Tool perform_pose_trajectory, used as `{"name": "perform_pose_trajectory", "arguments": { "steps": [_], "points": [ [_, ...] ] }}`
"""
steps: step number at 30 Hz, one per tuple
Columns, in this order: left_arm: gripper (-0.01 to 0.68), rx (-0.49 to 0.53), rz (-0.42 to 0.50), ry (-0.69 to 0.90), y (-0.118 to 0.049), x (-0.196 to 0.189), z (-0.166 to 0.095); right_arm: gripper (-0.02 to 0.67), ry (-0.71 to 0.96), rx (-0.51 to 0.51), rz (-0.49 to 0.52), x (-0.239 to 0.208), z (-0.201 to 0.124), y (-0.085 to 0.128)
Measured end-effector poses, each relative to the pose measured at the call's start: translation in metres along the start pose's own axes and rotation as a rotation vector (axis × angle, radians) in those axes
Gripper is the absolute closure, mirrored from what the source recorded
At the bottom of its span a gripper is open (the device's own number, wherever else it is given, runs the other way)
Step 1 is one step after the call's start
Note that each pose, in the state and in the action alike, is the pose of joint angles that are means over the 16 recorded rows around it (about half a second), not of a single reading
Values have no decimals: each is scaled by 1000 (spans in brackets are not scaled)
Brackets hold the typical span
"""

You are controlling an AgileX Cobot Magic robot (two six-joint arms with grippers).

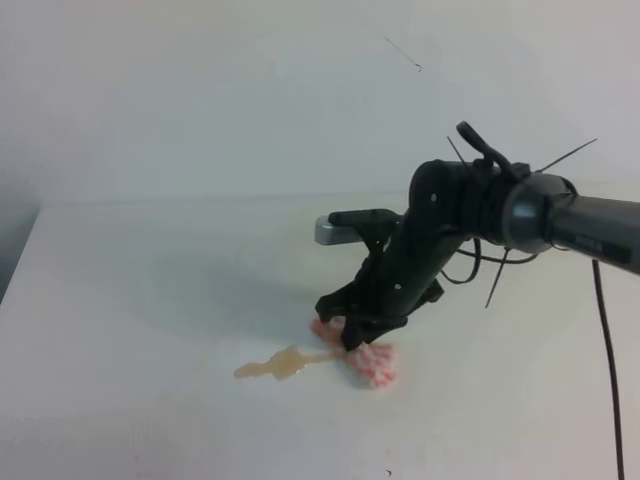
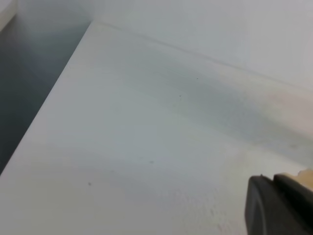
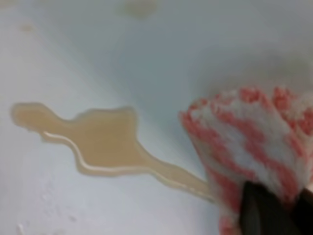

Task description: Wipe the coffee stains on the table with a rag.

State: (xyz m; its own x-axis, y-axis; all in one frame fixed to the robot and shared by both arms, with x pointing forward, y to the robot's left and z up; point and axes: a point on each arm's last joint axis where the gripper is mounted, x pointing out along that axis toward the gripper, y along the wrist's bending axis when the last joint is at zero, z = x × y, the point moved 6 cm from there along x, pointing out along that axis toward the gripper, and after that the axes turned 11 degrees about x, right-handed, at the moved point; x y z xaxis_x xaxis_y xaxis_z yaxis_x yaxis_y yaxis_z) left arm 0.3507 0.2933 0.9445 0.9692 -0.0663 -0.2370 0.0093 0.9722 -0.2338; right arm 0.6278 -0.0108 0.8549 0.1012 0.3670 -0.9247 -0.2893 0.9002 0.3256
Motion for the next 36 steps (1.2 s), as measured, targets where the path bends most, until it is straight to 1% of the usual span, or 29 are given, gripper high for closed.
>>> {"name": "perform_pose_trajectory", "arguments": {
  "steps": [6, 11, 15, 25, 31, 36],
  "points": [
    [674, 0, 0, 0, 0, 0, 0, 601, 12, -42, 61, 20, 10, 38],
    [674, 0, 0, 0, 0, 0, 0, 601, 15, -96, 95, 34, 9, 71],
    [674, 0, 0, 0, 0, 0, 0, 601, 12, -128, 112, 39, 9, 91],
    [674, 0, 0, -2, 0, 0, 0, 601, -11, -179, 129, 30, 15, 121],
    [674, 0, 0, -2, 0, 0, 0, 601, -11, -223, 129, 25, 11, 139],
    [674, 0, 0, -2, 0, 0, 0, 602, -2, -245, 106, 29, 6, 147]
  ]
}}
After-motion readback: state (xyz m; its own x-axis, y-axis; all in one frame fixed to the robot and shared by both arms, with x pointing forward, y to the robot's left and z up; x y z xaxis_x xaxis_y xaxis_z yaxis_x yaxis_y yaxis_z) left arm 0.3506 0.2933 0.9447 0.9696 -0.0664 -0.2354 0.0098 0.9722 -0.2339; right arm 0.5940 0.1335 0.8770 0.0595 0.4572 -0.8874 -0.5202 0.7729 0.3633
